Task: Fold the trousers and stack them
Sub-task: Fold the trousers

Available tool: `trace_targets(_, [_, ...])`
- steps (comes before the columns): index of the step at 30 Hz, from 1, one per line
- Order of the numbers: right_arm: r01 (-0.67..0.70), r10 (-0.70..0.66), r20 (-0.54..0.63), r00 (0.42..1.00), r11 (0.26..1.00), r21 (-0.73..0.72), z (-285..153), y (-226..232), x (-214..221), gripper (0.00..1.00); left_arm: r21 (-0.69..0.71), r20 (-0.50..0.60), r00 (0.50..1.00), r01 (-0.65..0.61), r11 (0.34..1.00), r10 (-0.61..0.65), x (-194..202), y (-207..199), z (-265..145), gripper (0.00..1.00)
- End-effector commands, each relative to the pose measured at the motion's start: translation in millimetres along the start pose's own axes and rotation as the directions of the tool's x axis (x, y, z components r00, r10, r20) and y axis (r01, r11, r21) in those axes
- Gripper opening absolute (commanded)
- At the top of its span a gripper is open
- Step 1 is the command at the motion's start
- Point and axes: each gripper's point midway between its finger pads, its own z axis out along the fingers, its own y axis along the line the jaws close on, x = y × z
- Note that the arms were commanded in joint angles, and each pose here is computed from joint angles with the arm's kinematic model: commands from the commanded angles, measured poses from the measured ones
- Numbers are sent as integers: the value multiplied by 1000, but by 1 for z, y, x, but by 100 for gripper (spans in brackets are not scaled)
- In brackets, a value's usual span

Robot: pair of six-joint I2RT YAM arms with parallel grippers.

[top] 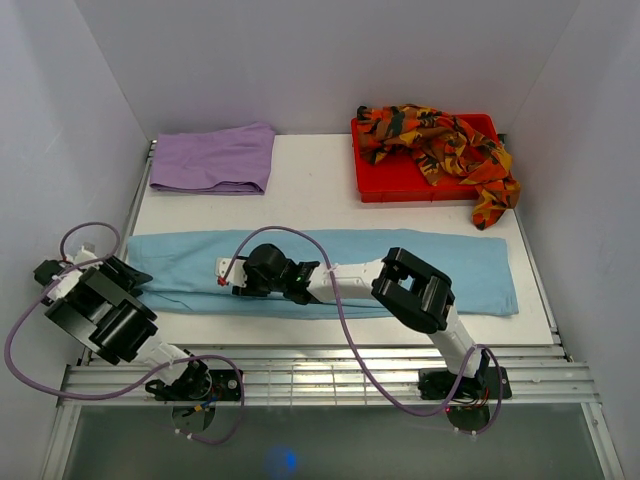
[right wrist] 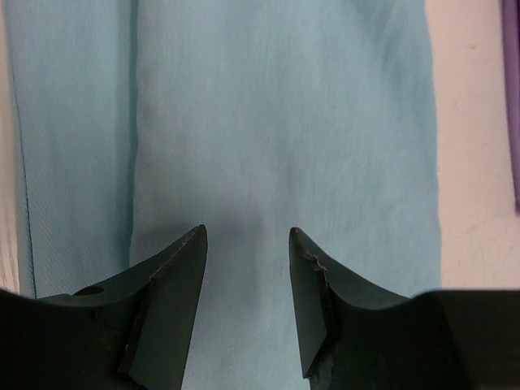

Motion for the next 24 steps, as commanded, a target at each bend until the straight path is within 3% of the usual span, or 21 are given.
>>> trace_targets(1, [13,-13,25,1000,1000,-21,-13,2,-12,52,-21,22,999,25,999,-24,-5,3,10,62])
trace_targets(14, [-4,10,42,999,989,-145,-29,17,-2,52,-70,19,996,83,994,-82,-17,17,19,47])
trace_targets(24, [-5,2,-19,1000,984,-176,-38,19,19,52,-72,8,996,91,993,-91,-14,18,22,39])
